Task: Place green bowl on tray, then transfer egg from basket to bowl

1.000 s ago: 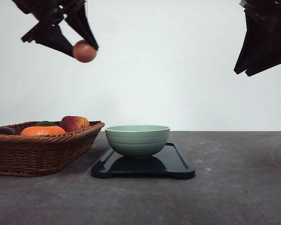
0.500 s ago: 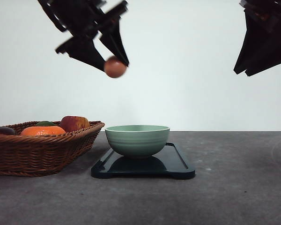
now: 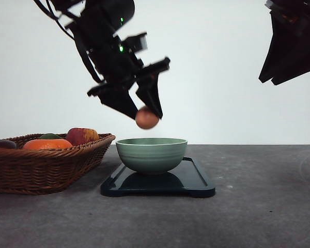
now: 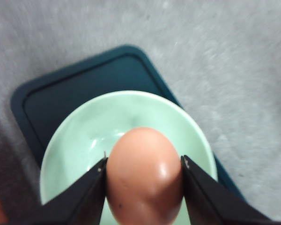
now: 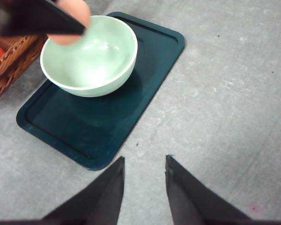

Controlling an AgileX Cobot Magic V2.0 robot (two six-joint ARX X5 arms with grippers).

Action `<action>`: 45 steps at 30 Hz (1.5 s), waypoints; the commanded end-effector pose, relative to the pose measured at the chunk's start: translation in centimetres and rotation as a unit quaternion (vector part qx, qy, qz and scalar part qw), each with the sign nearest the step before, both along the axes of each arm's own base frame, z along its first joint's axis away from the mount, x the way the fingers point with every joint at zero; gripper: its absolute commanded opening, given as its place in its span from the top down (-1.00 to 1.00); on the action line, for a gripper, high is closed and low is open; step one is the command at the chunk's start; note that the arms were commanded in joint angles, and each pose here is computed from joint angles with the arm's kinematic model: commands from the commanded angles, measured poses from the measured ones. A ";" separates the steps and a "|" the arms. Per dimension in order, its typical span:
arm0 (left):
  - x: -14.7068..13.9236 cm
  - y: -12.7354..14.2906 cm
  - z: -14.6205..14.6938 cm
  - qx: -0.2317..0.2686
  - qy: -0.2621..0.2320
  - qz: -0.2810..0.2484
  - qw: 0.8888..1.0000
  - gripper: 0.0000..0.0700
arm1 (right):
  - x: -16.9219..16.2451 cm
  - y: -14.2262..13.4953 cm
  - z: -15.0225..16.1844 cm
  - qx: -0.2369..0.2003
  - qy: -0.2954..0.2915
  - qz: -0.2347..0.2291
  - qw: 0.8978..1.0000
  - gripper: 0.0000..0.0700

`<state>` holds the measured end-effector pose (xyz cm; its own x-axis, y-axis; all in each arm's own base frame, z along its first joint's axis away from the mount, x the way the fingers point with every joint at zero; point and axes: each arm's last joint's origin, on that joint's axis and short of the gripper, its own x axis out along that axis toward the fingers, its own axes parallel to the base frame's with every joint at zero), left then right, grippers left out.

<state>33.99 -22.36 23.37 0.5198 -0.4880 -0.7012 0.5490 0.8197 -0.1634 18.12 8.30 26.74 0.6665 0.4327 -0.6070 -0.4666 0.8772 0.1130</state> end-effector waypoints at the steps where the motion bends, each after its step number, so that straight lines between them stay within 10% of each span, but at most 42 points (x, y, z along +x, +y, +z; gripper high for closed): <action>1: 0.5 -0.8 -0.8 0.005 -0.002 -0.006 1.000 0.47 | 0.1 0.1 0.0 0.002 0.004 -0.002 1.000 0.51; 24: 2.1 -1.7 -6.0 0.036 0.021 0.009 0.999 0.46 | 0.0 0.1 -0.2 -0.002 0.013 -0.002 1.000 0.51; 31: 2.0 -2.0 -5.9 0.037 0.022 0.006 0.999 0.11 | 0.0 0.1 -0.2 -0.002 0.013 -0.001 1.000 0.51; 45: 2.4 -2.6 -1.9 0.023 0.014 0.010 1.000 0.08 | 0.0 0.1 -0.2 -0.003 0.017 -0.002 1.000 0.51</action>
<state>36.39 -24.48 20.88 0.5042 -0.4326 -0.7474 0.5281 0.8392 -0.1295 17.96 8.23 26.52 0.6503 0.4256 -0.6293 -0.4634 0.8786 0.1154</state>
